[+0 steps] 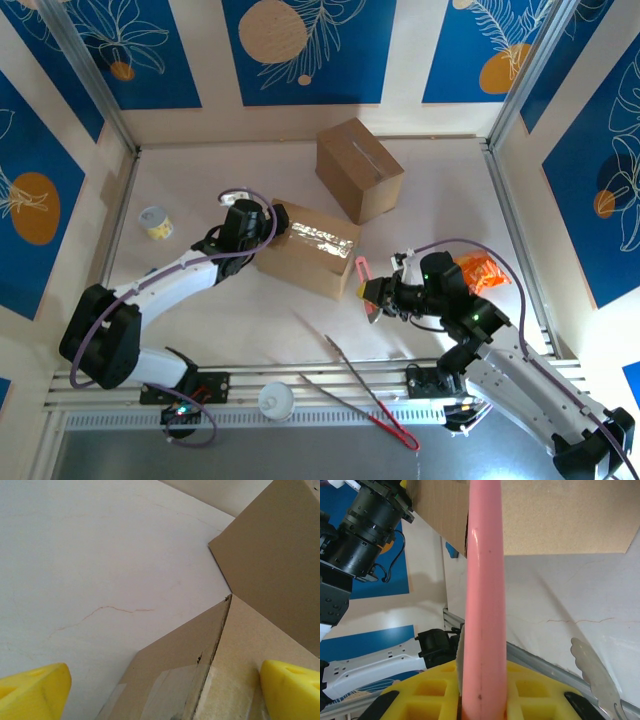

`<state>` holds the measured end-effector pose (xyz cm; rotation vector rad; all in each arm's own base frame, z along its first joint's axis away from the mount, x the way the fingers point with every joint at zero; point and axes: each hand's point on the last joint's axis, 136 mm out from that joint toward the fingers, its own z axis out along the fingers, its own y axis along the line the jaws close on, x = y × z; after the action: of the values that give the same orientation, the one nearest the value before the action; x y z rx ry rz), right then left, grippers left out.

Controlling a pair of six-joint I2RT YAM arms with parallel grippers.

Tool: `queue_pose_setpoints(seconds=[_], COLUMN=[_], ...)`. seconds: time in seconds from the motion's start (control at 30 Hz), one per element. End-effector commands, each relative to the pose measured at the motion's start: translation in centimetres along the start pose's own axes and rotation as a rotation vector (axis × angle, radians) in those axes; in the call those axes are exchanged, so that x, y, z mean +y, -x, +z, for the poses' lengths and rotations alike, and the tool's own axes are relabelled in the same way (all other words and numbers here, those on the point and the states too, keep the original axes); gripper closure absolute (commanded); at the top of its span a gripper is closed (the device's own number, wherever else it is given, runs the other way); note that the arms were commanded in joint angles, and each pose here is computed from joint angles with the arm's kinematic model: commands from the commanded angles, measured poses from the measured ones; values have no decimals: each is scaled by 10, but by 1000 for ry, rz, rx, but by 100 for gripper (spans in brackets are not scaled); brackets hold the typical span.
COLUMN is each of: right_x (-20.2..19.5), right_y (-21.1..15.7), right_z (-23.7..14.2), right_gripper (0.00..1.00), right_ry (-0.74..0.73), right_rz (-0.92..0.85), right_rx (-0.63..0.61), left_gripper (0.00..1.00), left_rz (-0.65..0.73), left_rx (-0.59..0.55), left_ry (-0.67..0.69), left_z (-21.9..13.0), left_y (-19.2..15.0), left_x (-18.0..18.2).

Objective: Unpack the express box

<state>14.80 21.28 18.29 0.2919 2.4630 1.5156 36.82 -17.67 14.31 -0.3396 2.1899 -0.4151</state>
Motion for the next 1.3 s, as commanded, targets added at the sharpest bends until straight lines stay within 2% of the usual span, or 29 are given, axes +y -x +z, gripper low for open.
queue_pose_setpoints(seconds=[0.0, 1.27], right_x=[-1, -4], right_y=[-26, -54], right_z=[1, -2], right_gripper=[100, 100], right_ry=[20, 27], right_rz=[26, 37], right_rx=[126, 212], left_gripper=[5, 4], left_rz=[175, 177], left_rx=[388, 391], left_ry=[306, 312], left_z=[-1, 1], left_y=[-117, -119], left_x=[94, 95])
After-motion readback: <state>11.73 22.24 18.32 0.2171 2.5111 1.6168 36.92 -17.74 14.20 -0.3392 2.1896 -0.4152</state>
